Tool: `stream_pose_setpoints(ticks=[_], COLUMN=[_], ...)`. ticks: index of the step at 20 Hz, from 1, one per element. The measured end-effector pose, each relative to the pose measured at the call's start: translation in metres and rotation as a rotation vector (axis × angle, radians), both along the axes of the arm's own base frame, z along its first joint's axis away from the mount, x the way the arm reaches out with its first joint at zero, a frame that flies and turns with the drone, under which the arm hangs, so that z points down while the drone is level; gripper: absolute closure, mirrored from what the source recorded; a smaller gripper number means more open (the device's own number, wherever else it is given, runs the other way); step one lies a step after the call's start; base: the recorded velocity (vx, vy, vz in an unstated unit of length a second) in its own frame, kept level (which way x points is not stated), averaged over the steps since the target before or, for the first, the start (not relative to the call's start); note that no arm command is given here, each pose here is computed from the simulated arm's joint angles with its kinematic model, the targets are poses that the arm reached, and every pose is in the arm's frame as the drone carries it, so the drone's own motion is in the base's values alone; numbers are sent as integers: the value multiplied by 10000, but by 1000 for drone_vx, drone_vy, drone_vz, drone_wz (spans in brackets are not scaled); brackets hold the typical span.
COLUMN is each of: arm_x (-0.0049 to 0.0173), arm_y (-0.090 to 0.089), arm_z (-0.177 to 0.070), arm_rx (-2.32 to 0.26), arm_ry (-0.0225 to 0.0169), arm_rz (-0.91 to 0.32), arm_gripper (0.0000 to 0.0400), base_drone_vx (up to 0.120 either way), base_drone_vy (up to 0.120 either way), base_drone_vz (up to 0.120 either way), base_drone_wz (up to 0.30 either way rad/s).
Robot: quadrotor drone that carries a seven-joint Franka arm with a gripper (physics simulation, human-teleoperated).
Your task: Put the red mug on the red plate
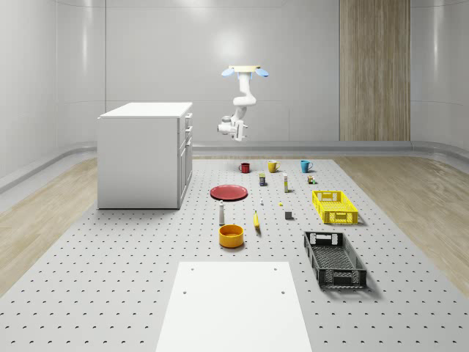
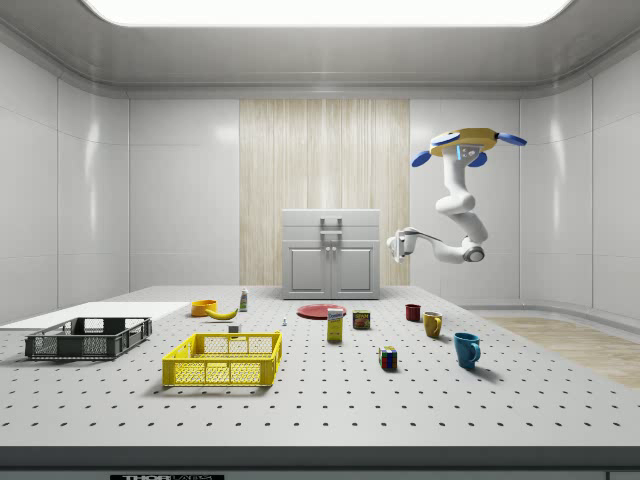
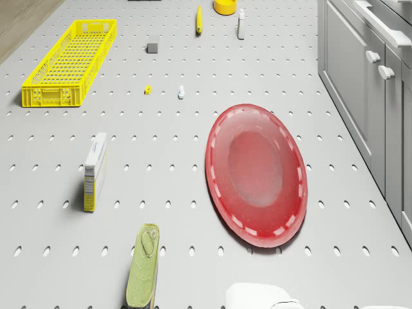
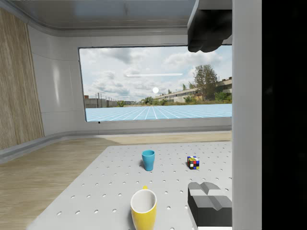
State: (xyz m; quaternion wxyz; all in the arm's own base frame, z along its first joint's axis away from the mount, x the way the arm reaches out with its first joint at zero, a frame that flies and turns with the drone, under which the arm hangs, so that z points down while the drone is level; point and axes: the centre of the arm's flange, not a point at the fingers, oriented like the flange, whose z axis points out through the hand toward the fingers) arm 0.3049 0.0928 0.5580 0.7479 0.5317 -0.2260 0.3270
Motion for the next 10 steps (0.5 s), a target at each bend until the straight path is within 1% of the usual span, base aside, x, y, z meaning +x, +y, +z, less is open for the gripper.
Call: stream_pose_setpoints(ticks=[3,5,7,8,10], arm_x=[13,17,19,19,20], arm_y=[-234,-406,-549,-609,-703], arm_z=[-368,-506,-583,-607,-637], arm_rx=[-4448,-6674,-8327,-8972,-9973], arm_ry=[2,11,26,34,49], arm_rz=[-166,-243,-293,-310,-333], arm_gripper=[0,0,0,0,0], base_drone_vx=[0,0,0,-40,-120], base_drone_vy=[0,0,0,0,0], base_drone_vz=[-120,-120,-120,-120,-120], base_drone_wz=[0,0,0,0,0])
